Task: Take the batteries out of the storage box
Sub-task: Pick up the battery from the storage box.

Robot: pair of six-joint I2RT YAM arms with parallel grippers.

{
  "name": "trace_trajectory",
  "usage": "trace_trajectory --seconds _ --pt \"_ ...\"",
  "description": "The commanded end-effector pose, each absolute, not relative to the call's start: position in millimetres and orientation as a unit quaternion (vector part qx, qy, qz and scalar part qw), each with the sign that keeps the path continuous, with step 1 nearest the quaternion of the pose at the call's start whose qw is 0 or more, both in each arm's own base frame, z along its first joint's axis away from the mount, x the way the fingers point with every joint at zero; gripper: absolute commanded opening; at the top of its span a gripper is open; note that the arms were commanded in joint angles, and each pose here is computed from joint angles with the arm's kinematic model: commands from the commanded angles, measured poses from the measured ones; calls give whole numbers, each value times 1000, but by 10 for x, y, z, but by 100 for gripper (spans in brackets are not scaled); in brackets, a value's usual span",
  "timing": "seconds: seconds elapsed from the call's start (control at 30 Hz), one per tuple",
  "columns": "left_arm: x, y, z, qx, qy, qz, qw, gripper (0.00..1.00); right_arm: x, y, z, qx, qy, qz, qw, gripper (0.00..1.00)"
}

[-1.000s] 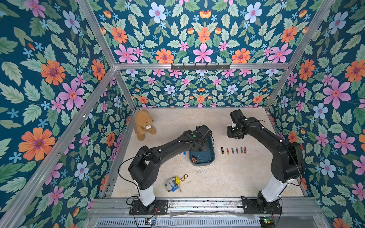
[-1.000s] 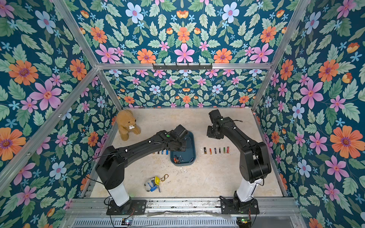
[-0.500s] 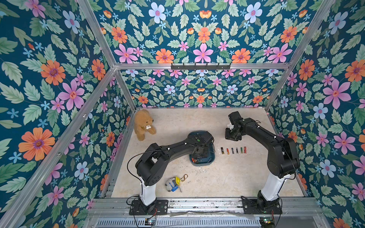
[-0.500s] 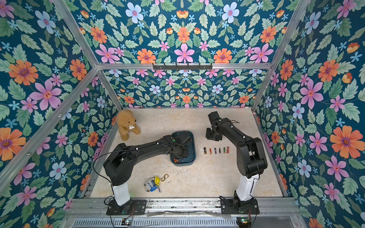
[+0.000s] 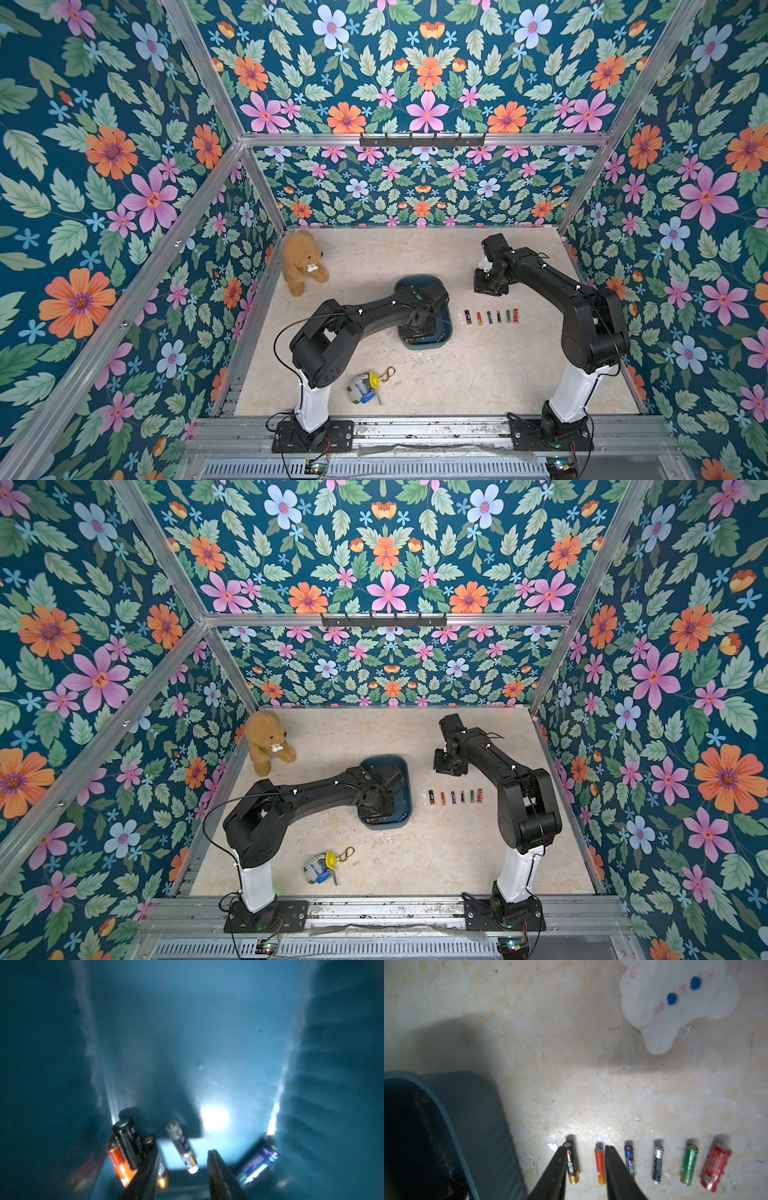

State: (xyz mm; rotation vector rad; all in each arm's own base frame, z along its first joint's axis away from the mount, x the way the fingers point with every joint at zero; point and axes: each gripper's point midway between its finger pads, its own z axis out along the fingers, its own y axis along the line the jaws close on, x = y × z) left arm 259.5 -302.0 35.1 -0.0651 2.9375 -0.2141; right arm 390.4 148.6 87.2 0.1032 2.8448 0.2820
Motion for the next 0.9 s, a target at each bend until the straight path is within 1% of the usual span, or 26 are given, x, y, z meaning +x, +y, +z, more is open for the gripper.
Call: trace_trajectory --seconds 0.0,0.17,0.33,0.47,0.87 --pt "2648 -3044 353 -29 991 -78 104 44 3910 1472 899 30 985 97 142 36" --pt "2720 -3164 297 -22 991 -87 102 39 3909 1470 906 27 985 96 141 36" --pt "2698 -3180 213 -18 992 -86 91 33 3904 1426 890 29 986 91 140 36" --pt "2691 -3148 207 -16 992 -83 91 23 3915 1413 893 30 985 91 141 35" --pt "2764 -3152 284 -8 991 -86 99 11 3911 1389 908 31 985 87 143 34"
